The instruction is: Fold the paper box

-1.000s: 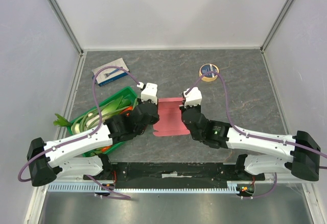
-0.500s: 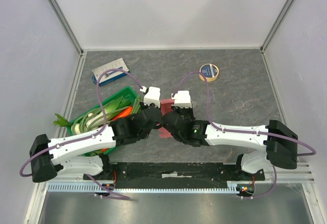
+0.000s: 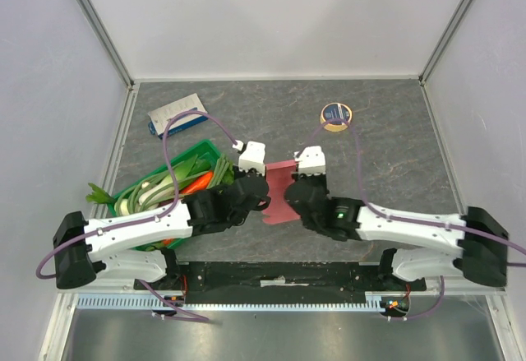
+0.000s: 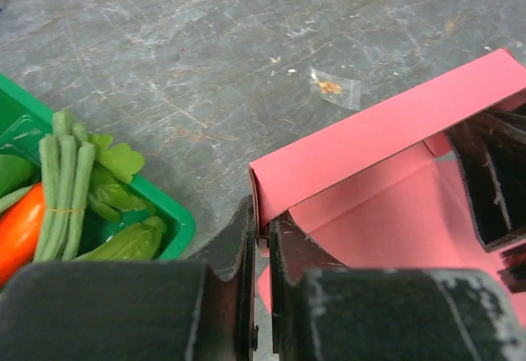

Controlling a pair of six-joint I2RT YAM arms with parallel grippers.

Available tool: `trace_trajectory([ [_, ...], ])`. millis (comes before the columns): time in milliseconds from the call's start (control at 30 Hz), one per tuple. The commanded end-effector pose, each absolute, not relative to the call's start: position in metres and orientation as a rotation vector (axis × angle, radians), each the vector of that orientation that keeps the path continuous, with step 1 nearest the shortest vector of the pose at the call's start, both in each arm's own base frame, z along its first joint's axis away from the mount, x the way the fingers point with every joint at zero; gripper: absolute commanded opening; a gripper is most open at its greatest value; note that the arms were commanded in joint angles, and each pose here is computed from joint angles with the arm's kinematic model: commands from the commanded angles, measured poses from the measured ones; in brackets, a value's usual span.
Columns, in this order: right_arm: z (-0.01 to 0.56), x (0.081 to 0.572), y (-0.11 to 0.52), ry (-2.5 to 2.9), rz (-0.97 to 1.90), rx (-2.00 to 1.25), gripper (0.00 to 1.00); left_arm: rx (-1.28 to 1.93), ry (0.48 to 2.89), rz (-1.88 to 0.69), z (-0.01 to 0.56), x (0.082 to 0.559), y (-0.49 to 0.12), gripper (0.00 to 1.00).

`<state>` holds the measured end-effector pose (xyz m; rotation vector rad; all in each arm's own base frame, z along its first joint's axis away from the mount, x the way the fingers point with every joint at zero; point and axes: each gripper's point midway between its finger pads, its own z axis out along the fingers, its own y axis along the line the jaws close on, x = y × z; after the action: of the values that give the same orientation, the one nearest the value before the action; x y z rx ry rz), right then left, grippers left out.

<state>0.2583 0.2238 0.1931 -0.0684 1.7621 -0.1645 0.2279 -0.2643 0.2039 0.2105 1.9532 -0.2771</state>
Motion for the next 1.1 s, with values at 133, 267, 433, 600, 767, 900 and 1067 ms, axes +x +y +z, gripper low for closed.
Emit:
trace_trajectory([
  [133,0.187,0.231,0.228,1.927,0.211,-0.537,0.58,0.114,1.862,-0.334,0.243,0.238,-0.276,0.02],
  [267,0.203,0.209,0.223,1.938,0.324,-0.587,0.68,0.142,1.864,-0.267,0.239,0.244,-0.276,0.02],
  [433,0.219,0.196,0.205,1.886,0.385,-0.559,0.78,0.161,1.874,-0.237,0.236,0.247,-0.278,0.02],
  [600,0.227,0.200,0.186,1.909,0.359,-0.462,0.79,0.185,1.885,-0.228,0.237,0.246,-0.279,0.02],
  [767,0.236,0.216,0.151,1.905,0.174,-0.273,0.74,0.187,1.888,-0.212,0.235,0.246,-0.276,0.02],
  [900,0.243,0.216,0.154,1.912,0.212,-0.224,0.70,0.206,1.905,-0.229,0.232,0.244,-0.279,0.02],
  [1067,0.237,0.208,0.168,2.049,0.323,-0.170,0.86,0.238,2.044,-0.240,0.200,0.250,-0.281,0.02],
])
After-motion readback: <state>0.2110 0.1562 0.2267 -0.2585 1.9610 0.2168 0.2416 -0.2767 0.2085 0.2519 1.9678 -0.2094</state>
